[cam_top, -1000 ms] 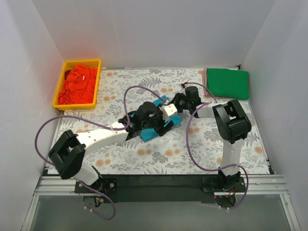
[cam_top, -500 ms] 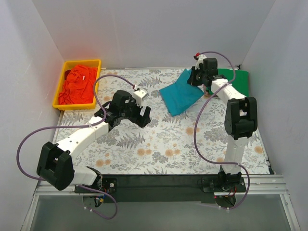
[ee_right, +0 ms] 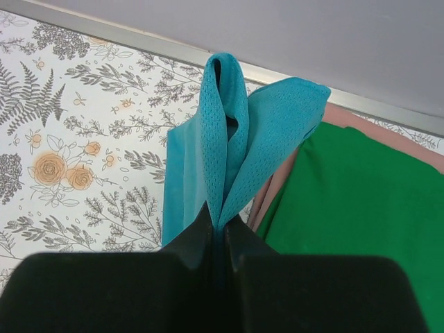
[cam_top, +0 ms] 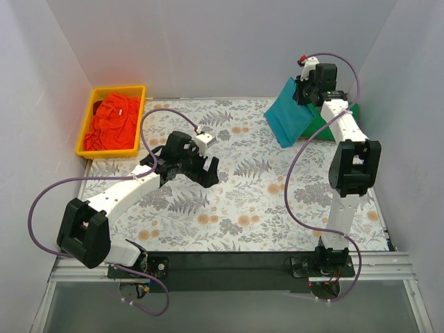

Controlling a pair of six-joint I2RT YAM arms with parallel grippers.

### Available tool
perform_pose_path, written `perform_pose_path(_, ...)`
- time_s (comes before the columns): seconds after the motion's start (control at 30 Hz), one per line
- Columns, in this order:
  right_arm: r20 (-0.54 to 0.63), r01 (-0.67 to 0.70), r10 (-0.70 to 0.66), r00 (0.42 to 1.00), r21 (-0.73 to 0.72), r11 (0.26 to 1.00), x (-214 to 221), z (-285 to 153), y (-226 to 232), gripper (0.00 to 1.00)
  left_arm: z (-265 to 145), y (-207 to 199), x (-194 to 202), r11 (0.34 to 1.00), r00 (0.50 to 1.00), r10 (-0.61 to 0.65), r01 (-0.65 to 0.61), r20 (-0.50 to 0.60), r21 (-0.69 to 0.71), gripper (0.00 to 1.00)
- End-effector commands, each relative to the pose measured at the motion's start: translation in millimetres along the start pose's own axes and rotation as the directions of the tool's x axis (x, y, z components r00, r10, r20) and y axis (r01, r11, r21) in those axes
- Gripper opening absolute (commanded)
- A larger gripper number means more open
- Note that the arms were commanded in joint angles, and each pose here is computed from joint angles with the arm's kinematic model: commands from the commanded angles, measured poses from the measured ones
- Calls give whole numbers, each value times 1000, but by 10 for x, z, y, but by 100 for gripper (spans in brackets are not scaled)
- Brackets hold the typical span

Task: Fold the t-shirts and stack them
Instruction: Neatly place the folded tshirt to the corner

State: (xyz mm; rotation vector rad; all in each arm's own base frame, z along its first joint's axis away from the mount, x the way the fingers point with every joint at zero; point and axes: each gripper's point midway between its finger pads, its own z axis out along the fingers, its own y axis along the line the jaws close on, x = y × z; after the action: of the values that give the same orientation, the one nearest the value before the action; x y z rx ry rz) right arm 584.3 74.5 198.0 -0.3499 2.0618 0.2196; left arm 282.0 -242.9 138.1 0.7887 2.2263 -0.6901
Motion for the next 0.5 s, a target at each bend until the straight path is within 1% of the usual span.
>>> perform_pose_path(0.0, 68, 50, -52, 996, 26, 998, -345, -118, -95, 1, -52, -75, -91, 1000, 1000, -9, 9, 12, 29, 84)
perform_pose_path(0.1, 85, 44, -47, 995, 29, 999, -441, -178, -133, 1, -57, -26, -72, 1000, 1000, 2, -2, 10, 3, 85)
perform_pose_path(0.2, 100, 33, -35, 994, 22, 999, -536, -228, -113, 1, -29, 79, -44, 999, 1000, -12, 13, 5, -50, 85)
perform_pose_path(0.33, 130, 33, -36, 991, 23, 999, -685, -327, -98, 1, -13, 63, -15, 999, 1000, -21, 21, -4, -42, 85)
perform_pose_path(0.47, 157, 41, -45, 987, 28, 999, -805, -409, -100, 1, 18, 147, 20, 996, 1000, -22, 21, -16, -82, 85)
